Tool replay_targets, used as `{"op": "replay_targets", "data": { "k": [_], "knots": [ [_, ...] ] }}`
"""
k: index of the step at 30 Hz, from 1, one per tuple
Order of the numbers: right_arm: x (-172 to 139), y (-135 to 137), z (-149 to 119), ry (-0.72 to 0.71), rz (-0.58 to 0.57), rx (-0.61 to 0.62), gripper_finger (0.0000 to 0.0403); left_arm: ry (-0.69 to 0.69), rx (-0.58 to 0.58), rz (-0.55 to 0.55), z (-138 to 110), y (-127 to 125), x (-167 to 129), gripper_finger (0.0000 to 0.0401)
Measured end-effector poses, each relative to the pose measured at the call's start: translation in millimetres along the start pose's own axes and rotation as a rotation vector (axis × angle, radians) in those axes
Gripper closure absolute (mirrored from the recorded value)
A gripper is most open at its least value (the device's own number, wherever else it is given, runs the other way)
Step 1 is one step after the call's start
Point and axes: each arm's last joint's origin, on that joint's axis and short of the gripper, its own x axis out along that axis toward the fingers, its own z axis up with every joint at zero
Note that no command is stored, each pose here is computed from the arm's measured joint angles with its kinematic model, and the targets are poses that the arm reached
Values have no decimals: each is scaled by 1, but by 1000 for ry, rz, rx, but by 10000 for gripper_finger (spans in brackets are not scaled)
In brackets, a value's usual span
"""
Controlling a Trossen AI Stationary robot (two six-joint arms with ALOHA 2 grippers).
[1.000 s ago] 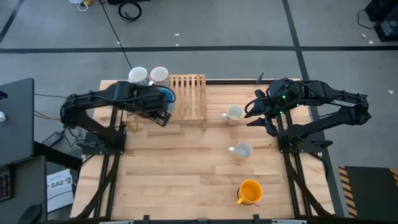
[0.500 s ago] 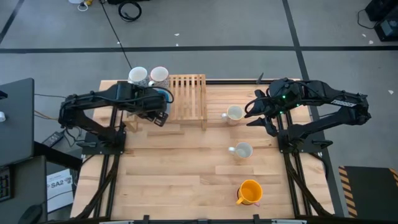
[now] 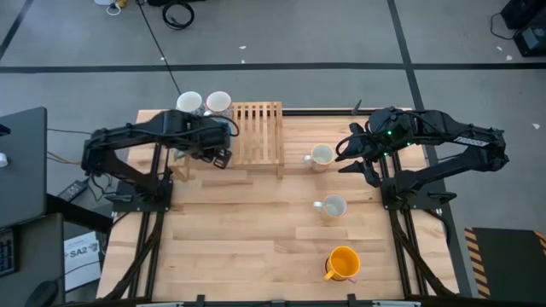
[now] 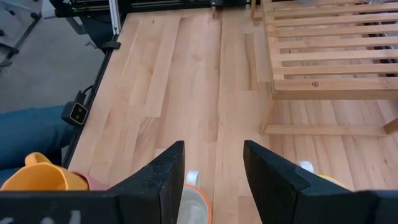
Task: Place coffee mugs
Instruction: Put the blue mug on the shelf
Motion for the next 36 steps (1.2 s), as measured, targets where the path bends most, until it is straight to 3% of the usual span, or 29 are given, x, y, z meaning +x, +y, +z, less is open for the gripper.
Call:
{"op": "replay_targets", "data": {
  "k": [14,36],
  "knots": [
    [0,0,0,0,0,0,233,28,51,42,3,-10,12,337],
    [0,0,0,1,0,0,233,34,37,55,3,-10,13,337]
  ]
}}
